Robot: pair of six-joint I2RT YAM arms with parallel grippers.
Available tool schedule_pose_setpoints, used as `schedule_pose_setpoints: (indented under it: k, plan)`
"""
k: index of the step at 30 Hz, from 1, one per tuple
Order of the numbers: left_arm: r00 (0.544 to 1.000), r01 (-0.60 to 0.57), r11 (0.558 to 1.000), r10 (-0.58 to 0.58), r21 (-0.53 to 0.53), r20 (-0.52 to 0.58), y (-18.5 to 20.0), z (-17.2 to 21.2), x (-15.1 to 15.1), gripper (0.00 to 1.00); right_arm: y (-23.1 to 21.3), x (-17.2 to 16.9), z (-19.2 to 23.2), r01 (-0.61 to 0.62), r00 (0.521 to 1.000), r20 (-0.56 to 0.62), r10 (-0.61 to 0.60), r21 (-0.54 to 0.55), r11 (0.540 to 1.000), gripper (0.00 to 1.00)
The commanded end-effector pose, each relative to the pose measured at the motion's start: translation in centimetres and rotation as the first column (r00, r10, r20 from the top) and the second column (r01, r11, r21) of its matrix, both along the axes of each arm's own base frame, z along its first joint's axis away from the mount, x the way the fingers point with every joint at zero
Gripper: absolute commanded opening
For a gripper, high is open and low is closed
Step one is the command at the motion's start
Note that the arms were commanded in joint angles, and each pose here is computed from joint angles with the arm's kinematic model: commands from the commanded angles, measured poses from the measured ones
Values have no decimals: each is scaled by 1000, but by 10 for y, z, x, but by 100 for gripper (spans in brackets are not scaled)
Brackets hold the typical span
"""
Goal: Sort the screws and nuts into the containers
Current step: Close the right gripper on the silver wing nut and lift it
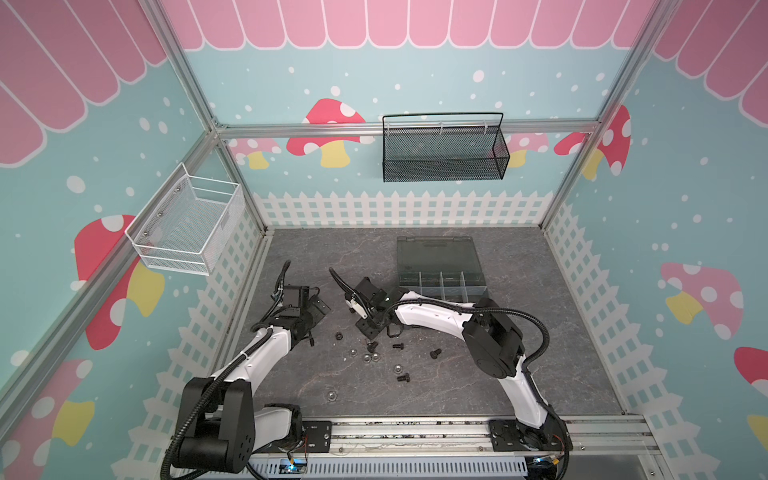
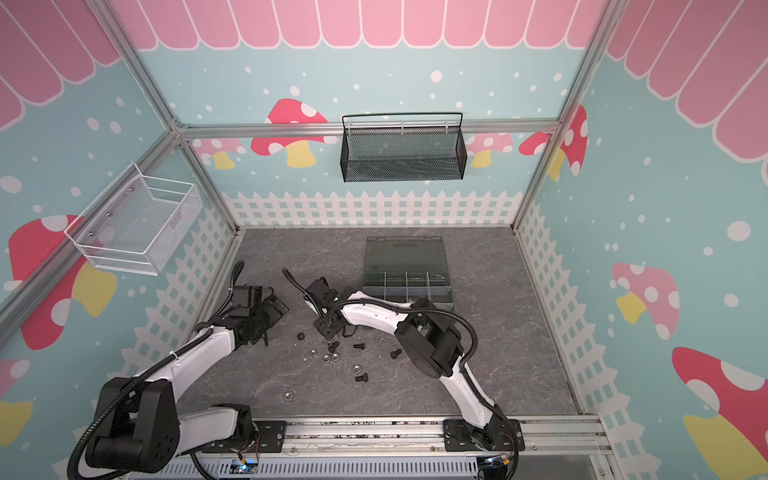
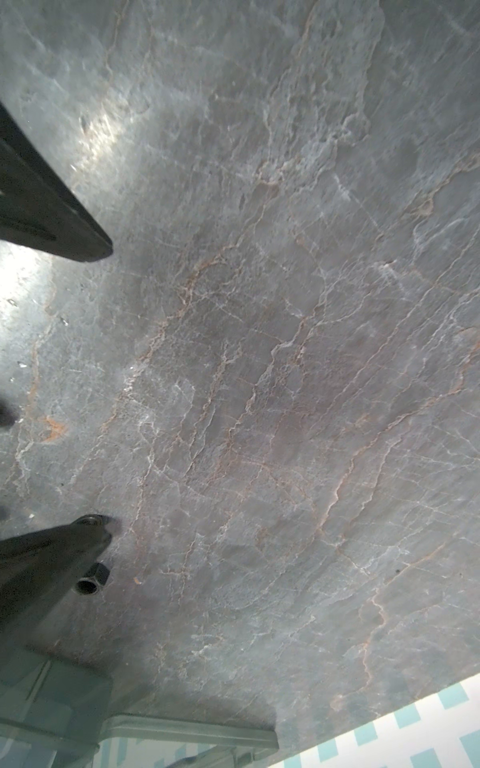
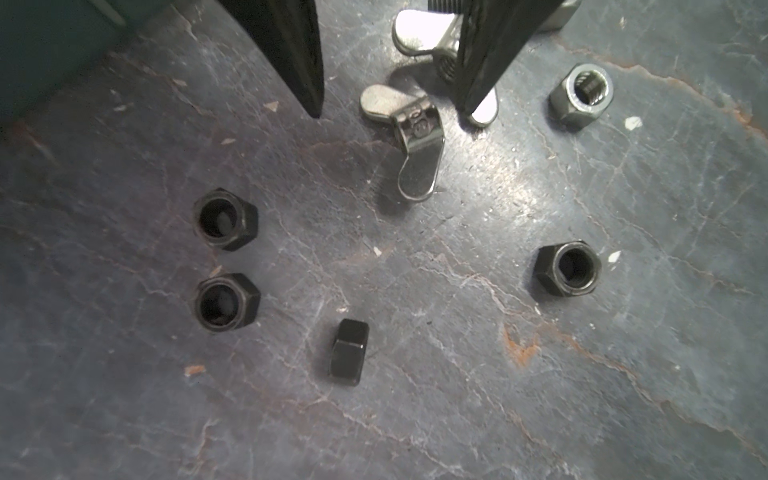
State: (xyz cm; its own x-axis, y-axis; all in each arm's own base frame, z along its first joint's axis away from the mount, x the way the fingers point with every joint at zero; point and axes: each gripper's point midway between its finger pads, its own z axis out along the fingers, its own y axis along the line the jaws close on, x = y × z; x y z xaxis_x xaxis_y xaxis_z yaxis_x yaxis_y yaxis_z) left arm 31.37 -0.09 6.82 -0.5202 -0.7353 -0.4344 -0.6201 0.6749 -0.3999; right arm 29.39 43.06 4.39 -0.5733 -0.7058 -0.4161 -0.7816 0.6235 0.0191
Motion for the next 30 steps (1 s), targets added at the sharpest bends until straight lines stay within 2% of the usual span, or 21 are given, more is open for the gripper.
schedule_pose_setpoints:
  k: [1,13,18,26,30]
  plan:
    - [1000,-19,1000,19,-7,9,2,0,1,100,7,-4,-6,-37,999,-13,37,-11,999,53]
    - [1000,-20,1000,20,-9,3,3,-3,0,100,4,-3,-29,-31,999,-32,29,-53,998,46]
    - [1000,-18,1000,18,-8,5,2,-2,0,100,3,-5,-34,-33,998,-47,30,-62,998,38]
    - [1000,-22,1000,22,-7,3,4,-3,-1,100,2,-5,-32,-28,999,-42,25,-64,998,16]
    - [1000,-20,1000,20,-5,4,3,-3,-2,100,2,-4,-27,-20,999,-35,18,-56,998,12]
